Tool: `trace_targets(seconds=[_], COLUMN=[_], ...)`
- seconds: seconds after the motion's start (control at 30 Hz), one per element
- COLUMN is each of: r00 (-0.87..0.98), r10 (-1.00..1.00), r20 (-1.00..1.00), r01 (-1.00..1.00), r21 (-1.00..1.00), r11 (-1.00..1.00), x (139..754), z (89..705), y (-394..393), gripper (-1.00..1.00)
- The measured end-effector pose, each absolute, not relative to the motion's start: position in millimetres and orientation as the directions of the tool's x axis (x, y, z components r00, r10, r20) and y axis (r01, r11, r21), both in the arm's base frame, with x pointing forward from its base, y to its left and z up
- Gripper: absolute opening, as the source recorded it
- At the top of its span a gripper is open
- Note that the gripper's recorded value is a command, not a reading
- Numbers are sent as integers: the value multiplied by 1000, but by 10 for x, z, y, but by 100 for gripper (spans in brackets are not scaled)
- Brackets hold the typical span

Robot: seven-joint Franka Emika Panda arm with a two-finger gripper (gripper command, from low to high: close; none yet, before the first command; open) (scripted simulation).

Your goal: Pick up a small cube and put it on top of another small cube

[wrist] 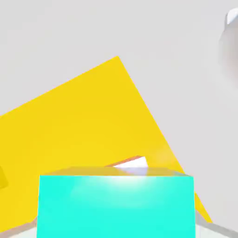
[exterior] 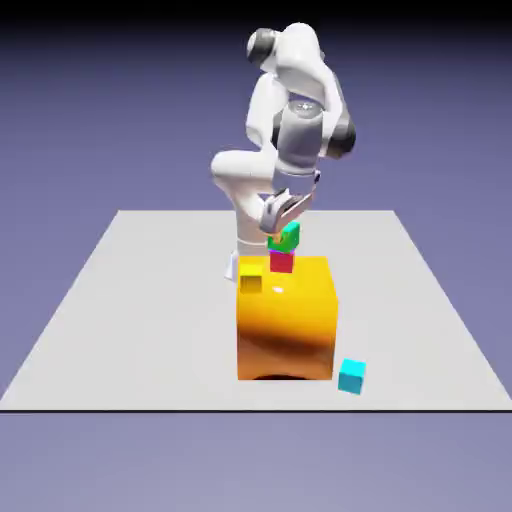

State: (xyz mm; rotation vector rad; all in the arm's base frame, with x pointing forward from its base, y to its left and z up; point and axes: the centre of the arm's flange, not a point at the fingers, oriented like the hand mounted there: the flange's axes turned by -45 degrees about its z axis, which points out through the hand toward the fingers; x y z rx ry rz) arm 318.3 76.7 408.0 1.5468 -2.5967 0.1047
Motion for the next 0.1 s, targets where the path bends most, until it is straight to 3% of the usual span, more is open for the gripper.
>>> trace_targets(seconds=[0.1], r00=[-472], r10=[-871], r20=[136], r01=[-879], r21=[0], r11=[476], x=[3199], z=[4547], y=[805], gripper=[100])
